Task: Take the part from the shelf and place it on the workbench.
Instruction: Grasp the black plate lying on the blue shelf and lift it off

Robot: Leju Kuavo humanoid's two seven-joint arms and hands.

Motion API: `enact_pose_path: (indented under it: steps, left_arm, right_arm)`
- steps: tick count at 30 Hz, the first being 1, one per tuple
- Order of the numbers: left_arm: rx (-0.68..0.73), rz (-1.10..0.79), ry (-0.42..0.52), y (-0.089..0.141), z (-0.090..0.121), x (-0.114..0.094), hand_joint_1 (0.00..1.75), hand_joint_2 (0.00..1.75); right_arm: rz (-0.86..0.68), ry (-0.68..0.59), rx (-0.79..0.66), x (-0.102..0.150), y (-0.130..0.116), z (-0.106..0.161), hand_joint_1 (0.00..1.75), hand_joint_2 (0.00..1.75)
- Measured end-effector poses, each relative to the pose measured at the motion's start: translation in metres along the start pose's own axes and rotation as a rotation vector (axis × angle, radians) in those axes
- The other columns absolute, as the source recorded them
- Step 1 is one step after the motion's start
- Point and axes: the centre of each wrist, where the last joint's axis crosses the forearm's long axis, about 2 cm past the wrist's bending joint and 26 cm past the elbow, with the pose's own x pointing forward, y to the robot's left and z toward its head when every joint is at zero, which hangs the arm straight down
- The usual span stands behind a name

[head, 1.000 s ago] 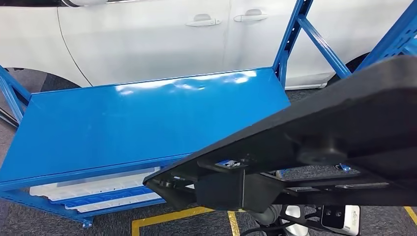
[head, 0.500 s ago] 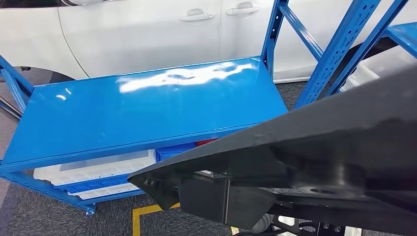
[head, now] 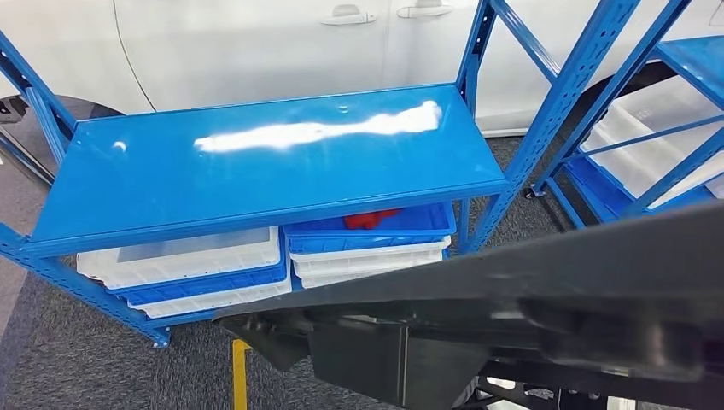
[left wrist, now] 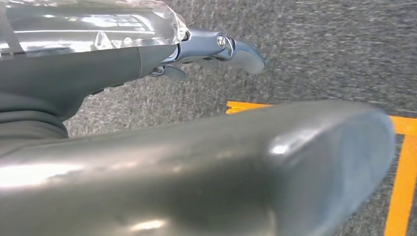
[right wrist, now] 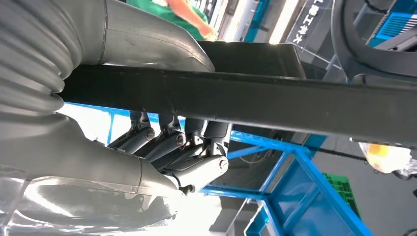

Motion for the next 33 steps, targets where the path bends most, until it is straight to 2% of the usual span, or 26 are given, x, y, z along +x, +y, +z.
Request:
enact_pose_path:
  steps: [15,21,26,33]
  left_arm:
    - [0.047,0.06,0.014,-0.008,0.004,-0.005,0.0,0.0]
    - [0.032,0.044,0.011,-0.009,0.004,-0.004,0.0,0.0]
    - [0.02,0.028,0.021,-0.011,0.007,-0.008,0.0,0.0]
    - [0.014,0.007,0.035,-0.011,0.007,-0.009,0.0,0.0]
  right_arm:
    - [-0.104,-0.004,0.03,-0.008,-0.02,0.008,1.52,1.75]
    - [-0.07,0.043,0.034,-0.008,-0.035,0.019,1.52,1.75]
    - [-0.011,0.094,0.048,-0.001,-0.024,0.028,1.52,1.75]
    - [0.04,0.079,0.029,0.004,-0.01,0.023,1.52,1.75]
